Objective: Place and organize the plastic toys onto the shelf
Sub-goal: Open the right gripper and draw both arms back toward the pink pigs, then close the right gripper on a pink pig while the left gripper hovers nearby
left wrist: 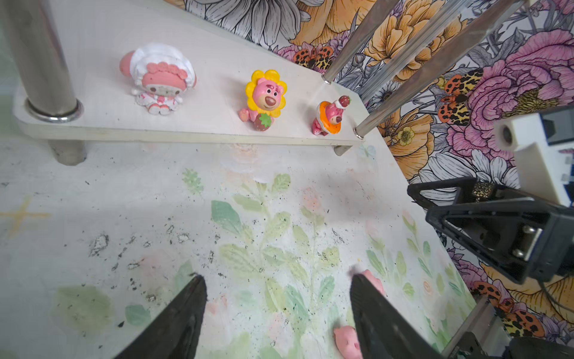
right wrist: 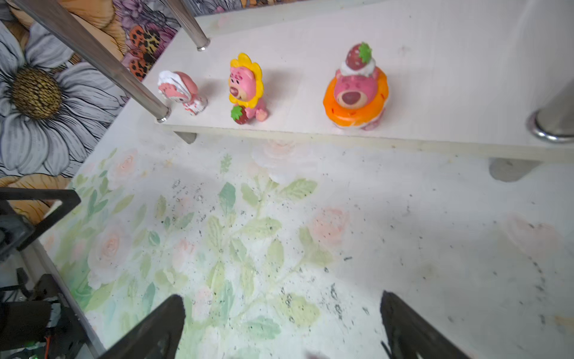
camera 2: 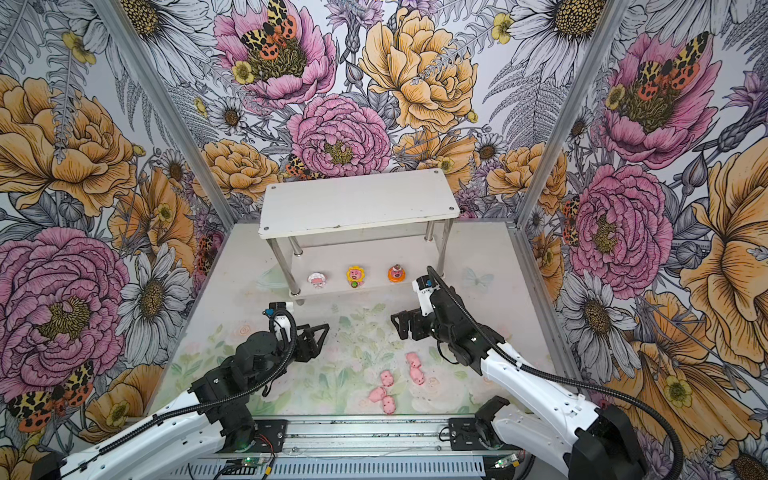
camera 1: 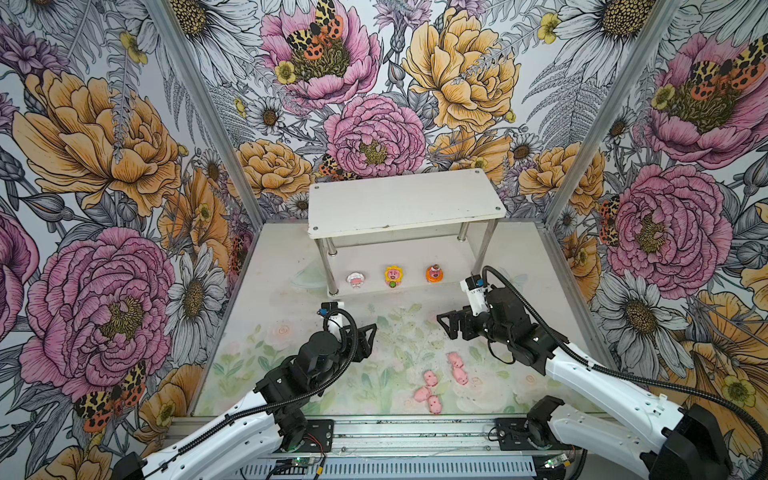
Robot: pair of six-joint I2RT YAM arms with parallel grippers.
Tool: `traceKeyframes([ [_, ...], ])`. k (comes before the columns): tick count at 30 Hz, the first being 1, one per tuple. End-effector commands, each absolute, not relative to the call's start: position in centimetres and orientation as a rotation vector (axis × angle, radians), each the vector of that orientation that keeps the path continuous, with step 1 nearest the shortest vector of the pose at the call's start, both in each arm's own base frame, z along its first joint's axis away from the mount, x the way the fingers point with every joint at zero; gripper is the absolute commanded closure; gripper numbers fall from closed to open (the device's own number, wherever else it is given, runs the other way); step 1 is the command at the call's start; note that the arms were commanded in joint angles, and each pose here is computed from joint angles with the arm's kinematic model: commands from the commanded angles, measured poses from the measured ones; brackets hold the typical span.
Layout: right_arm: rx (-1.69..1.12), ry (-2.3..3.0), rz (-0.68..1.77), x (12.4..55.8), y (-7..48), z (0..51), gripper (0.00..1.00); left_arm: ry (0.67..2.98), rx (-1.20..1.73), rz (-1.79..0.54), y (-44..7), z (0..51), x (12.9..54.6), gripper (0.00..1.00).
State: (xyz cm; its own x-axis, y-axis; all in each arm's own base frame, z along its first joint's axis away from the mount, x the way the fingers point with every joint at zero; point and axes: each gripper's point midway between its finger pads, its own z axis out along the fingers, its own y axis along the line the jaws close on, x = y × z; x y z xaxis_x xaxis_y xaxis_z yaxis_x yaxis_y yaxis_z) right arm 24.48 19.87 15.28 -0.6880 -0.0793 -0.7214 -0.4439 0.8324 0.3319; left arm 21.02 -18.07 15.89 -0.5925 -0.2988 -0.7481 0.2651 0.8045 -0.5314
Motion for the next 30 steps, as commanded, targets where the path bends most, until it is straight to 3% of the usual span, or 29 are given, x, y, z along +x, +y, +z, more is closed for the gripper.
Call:
traceKeyframes([
  [1,-0.349,2.35,0.459,22.7,17.8,13.4,0.0,2.099,-0.022,-0.811,-19.8,15.8,19.6,0.31],
  [8,-0.41,2.482,0.405,18.7,18.7,9.2,0.0,2.145,0.058,-0.72,-23.4,13.8,16.6,0.23],
  [24,-0.578,2.471,0.212,14.5,21.1,7.7,0.0,2.294,0.245,-0.635,-30.7,9.1,13.2,0.22],
  [26,-0.586,2.473,0.216,14.1,21.1,7.5,0.06,2.3,0.261,-0.631,-31.4,8.9,13.2,0.22],
  [29,-0.605,2.462,0.229,13.8,21.1,7.6,0.28,2.29,0.279,-0.66,-32.5,9.0,13.1,0.22],
  [30,-0.605,2.462,0.236,13.7,21.1,7.7,0.3,2.285,0.283,-0.667,-32.8,9.1,13.1,0.22],
])
